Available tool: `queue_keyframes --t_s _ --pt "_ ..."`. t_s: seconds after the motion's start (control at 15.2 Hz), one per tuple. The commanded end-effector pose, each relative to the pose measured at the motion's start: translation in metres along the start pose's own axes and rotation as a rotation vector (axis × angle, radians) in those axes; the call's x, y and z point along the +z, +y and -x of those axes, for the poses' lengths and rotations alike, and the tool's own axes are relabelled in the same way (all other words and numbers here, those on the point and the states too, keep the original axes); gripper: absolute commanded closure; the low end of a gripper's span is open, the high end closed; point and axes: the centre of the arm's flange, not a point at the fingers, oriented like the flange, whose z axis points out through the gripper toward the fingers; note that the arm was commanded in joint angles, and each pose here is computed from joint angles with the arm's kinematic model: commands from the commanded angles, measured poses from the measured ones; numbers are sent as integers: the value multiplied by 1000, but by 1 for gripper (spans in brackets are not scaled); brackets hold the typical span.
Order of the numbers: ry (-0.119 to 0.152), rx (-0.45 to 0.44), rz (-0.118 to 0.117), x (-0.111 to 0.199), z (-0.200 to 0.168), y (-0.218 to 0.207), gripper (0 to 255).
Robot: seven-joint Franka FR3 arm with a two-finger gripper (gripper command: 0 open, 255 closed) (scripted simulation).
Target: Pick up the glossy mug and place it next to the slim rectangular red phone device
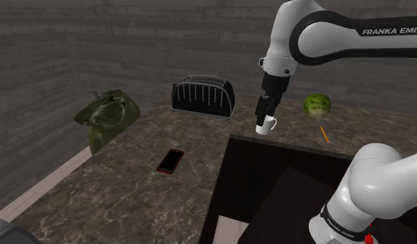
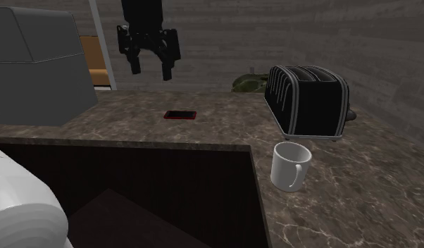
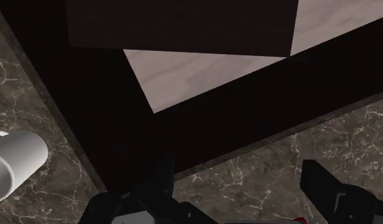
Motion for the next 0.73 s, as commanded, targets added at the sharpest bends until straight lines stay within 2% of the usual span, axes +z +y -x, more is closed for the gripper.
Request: queue_keyframes --t_s 0.0,0.66 --pt "0 0 0 0 0 0 0" --pt "11 17 45 62 -37 103 0"
